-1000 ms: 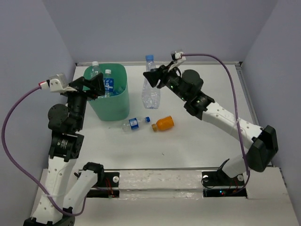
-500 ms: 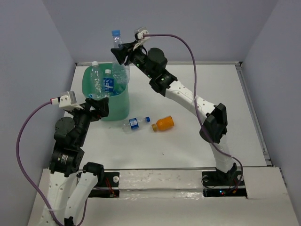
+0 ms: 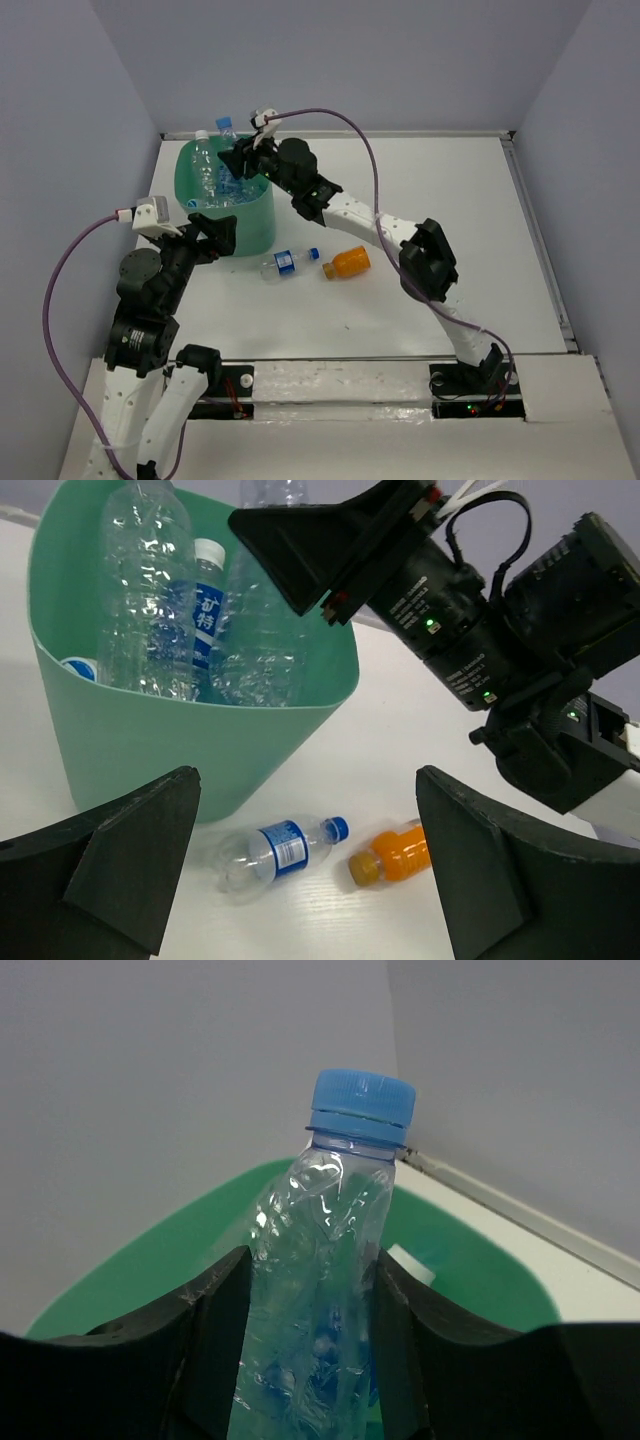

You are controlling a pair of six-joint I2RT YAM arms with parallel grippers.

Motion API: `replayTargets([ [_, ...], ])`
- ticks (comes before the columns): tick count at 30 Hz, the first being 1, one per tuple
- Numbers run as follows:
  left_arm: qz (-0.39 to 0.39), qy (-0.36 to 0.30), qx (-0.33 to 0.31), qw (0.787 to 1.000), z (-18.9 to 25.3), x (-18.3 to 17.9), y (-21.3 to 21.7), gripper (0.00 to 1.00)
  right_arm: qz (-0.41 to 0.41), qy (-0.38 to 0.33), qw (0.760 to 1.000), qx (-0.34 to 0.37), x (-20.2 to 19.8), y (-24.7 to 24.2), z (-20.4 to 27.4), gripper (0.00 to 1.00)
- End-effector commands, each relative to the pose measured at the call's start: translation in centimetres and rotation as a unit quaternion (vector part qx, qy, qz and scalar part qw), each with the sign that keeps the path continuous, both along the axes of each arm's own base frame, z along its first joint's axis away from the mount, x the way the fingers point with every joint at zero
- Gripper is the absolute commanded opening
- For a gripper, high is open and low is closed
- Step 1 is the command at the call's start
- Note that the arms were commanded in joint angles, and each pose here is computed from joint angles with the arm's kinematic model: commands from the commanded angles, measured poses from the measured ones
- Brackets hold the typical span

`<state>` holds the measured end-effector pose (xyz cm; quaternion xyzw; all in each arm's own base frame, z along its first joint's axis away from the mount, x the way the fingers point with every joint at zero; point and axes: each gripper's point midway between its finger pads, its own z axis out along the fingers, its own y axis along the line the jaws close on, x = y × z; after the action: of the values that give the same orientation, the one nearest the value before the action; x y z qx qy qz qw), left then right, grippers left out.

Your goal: Put the plastic bottles in the bin

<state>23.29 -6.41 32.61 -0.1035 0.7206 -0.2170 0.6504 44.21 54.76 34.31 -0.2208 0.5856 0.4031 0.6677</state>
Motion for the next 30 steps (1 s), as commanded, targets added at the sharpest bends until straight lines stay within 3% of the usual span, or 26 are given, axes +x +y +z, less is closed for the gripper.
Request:
replayTargets([
  [1, -0.055, 0.0, 0.002, 0.998, 0.4, -0.5, -1.8, 0.99, 0.011, -0.062, 0.995, 0.071, -3.4, -2.5, 9.1, 0.59],
  [6, -0.137, 0.015, -0.004, 0.99, 0.1, -0.6, -4.7, 0.99, 0.01, -0.045, 0.997, 0.062, -5.3, -5.0, 10.8, 0.81],
  [9, -0.17, 0.024, -0.006, 0.985, -0.1, -0.5, -5.9, 0.99, -0.002, -0.045, 0.996, 0.077, -7.2, -8.0, 13.4, 0.86],
  [14, -0.279, 0.048, -0.046, 0.958, -1.4, -0.5, -9.9, 0.99, -0.056, 0.007, 0.997, 0.059, -7.4, -14.1, 10.2, 0.87],
  [16, -0.301, 0.058, -0.046, 0.951, -2.1, 0.2, -12.1, 0.99, -0.08, 0.025, 0.993, 0.082, -8.0, -17.8, 10.8, 0.86],
  [18, -0.304, 0.062, -0.019, 0.95, -2.6, 0.6, -15.1, 0.99, -0.108, 0.084, 0.987, 0.08, -6.8, -21.4, 6.3, 0.86],
  [20, -0.306, 0.069, 0.009, 0.95, -3.2, 0.8, -17.2, 0.99, -0.122, 0.102, 0.981, 0.109, -7.6, -25.3, 6.3, 0.86],
  [21, -0.308, 0.077, 0.042, 0.947, -4.3, 1.0, -19.1, 0.99, -0.146, 0.141, 0.973, 0.107, -6.7, -27.7, 2.8, 0.86],
  [24, -0.299, 0.094, 0.104, 0.944, -7.0, 2.2, -21.6, 0.99, -0.194, 0.165, 0.959, 0.122, -7.7, -32.9, 0.2, 0.86],
  [27, -0.332, 0.072, 0.188, 0.922, -9.4, 2.2, -24.8, 0.99, -0.233, 0.169, 0.949, 0.132, -8.6, -36.6, -1.0, 0.86],
  [30, -0.351, 0.056, 0.224, 0.907, -11.4, 2.3, -27.7, 0.99, -0.245, 0.175, 0.942, 0.15, -9.4, -38.7, -1.3, 0.86],
])
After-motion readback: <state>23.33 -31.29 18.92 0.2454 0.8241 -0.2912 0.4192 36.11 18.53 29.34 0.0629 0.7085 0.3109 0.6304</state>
